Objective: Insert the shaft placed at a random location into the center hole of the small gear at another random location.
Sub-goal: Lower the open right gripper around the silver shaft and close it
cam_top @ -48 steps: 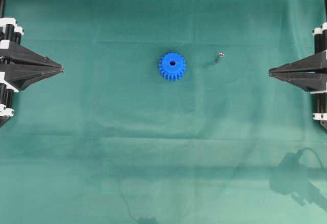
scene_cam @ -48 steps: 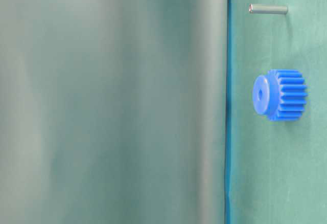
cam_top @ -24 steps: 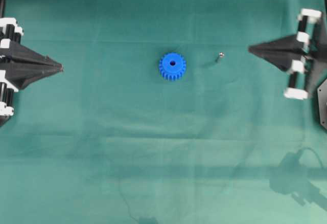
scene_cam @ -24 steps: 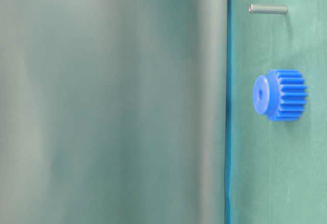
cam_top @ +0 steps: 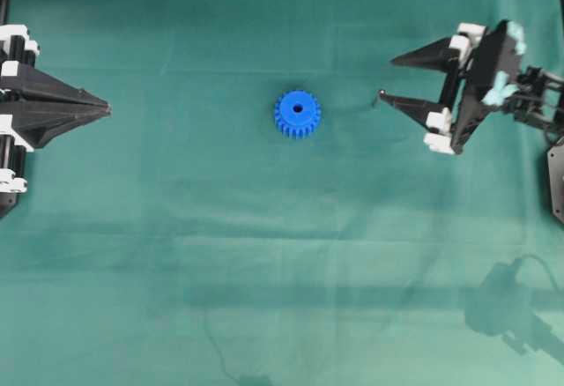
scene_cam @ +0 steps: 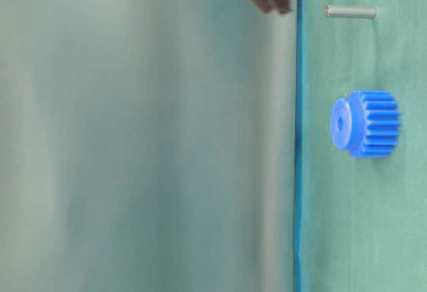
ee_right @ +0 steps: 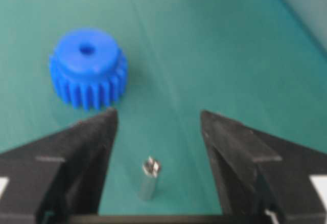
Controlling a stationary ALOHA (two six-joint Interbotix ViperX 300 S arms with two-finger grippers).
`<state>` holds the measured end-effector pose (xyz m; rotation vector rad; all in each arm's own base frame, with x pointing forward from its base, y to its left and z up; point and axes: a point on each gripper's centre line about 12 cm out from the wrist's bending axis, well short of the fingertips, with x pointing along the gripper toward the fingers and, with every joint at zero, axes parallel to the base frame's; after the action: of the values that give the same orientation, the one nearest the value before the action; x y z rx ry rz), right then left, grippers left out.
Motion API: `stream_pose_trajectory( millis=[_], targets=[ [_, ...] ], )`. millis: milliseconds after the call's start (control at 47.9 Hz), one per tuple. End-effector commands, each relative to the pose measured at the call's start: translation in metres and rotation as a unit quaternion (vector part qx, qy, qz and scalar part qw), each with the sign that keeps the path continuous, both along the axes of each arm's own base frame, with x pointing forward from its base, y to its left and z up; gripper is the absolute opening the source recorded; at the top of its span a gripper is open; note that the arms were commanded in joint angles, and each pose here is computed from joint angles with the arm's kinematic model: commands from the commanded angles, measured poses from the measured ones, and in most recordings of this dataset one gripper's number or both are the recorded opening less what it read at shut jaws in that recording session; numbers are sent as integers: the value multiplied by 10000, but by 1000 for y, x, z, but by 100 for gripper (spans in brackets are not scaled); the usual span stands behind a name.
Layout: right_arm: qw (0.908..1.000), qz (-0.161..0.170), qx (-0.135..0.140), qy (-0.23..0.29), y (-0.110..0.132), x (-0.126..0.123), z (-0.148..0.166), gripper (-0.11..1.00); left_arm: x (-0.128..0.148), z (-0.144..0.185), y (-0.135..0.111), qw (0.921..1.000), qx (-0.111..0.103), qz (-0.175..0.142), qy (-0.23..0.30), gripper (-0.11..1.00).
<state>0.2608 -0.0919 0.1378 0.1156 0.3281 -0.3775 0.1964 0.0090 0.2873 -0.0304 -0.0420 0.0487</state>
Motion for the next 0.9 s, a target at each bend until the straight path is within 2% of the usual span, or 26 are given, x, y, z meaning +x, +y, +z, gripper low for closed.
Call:
stream_pose_trajectory(
  millis=[0, 250, 417, 480, 522, 668, 877],
  targets=[
    [10000, -71, 6, -66, -4, 7, -4, 76, 1, 3, 2, 10000, -21, 46, -40, 0],
    [9994, -166, 224, 202, -7, 14, -32, 75, 0, 1, 3, 10000, -46, 84, -3, 0],
    [9994, -173, 232, 206, -8, 15, -37, 72, 0, 0, 4, 9999, -47, 107, 13, 0],
    [9994, -167, 219, 186, -7, 15, -36, 67, 0, -1, 4, 9999, -56, 106, 43, 0],
    [9995, -145, 208, 174, -7, 15, -36, 59, 0, -1, 4, 9999, -65, 105, 58, 0],
    [9996, -116, 201, 169, -5, 15, -36, 25, 0, -2, 4, 9999, -83, 104, 110, 0],
    [9996, -80, 208, 174, -3, 16, -36, 25, 0, -4, 4, 9998, -84, 104, 133, 0]
  ],
)
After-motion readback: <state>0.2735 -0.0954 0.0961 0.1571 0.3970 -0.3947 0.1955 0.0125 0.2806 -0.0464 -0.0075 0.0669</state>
